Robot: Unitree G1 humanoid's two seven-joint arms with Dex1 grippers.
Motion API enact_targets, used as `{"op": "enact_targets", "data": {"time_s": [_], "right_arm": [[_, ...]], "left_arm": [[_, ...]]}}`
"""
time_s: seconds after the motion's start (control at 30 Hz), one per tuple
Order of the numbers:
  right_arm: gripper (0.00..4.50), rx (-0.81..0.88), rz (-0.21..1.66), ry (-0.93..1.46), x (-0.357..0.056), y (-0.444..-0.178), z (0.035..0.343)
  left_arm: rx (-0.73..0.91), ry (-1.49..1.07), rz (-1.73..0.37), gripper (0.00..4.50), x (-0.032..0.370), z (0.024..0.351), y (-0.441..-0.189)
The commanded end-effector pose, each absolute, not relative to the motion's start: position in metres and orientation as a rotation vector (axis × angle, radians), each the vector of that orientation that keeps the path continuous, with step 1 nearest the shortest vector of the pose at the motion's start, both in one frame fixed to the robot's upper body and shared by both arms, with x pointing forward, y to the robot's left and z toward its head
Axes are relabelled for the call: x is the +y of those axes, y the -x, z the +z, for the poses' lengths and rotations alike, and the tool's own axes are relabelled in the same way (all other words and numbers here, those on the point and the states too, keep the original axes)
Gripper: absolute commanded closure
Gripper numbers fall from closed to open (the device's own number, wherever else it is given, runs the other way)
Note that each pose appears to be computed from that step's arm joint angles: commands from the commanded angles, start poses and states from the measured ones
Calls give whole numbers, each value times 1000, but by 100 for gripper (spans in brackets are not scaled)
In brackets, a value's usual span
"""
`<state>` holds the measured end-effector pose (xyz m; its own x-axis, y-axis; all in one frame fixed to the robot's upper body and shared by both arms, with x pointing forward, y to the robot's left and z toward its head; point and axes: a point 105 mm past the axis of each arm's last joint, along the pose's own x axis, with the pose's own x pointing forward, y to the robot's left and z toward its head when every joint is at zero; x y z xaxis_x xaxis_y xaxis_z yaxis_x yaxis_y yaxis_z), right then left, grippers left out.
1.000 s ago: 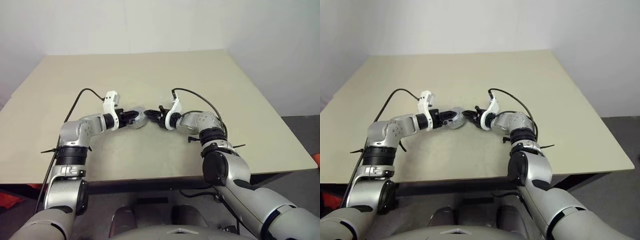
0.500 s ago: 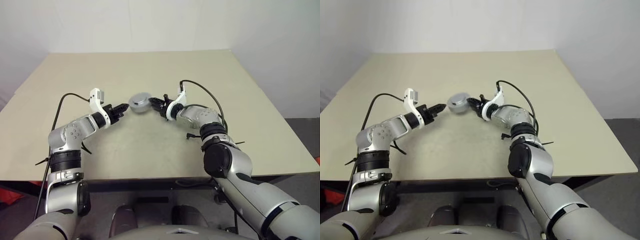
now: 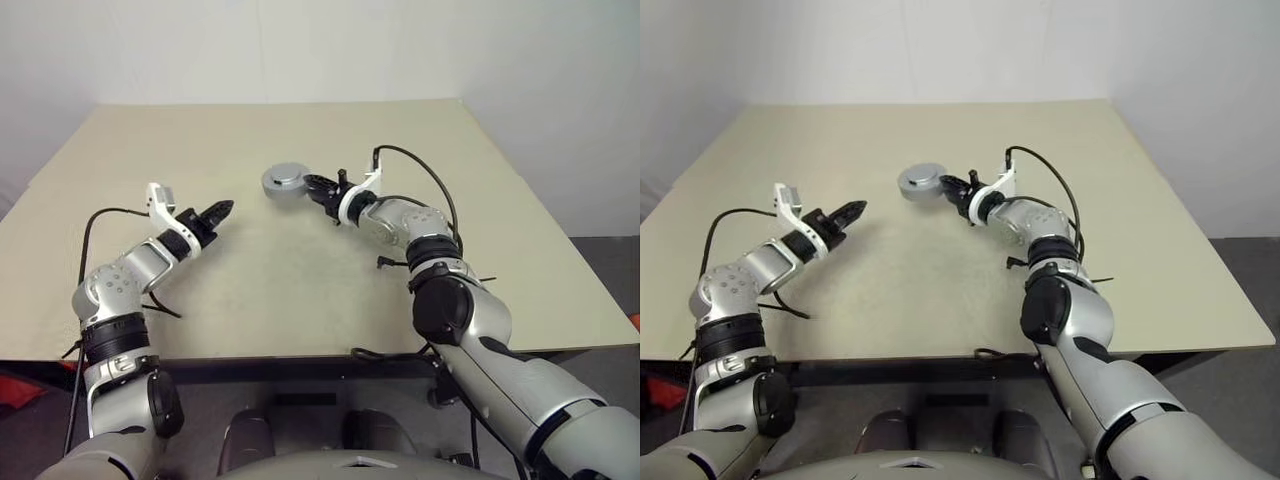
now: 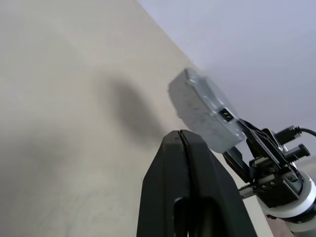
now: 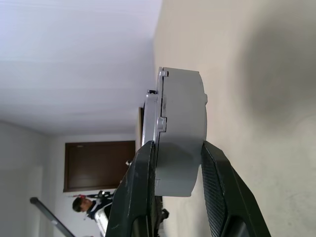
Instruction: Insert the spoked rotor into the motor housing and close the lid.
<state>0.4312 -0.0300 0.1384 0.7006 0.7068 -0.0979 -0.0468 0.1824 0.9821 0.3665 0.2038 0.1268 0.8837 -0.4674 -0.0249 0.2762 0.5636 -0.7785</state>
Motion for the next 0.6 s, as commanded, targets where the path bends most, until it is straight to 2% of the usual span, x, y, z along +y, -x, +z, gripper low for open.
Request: {"op": "enact_targets", "data": {"time_s": [0.03,0.37,0.4,0.6], "right_arm": [[338,529,717,-1295,-26,-433,186],[338,576,854,-1246,-15,-414,193],[338,576,861,-1243,-15,-413,193],[338,577,878,-1226,-15,-409,194]], "left_arm": [[166,887,-472,363,208,145,-364],[182,1102,-625,27,183,153,-360],[181,1129,-647,4,180,156,-359],[156,1265,-733,4,173,167,-357]]}}
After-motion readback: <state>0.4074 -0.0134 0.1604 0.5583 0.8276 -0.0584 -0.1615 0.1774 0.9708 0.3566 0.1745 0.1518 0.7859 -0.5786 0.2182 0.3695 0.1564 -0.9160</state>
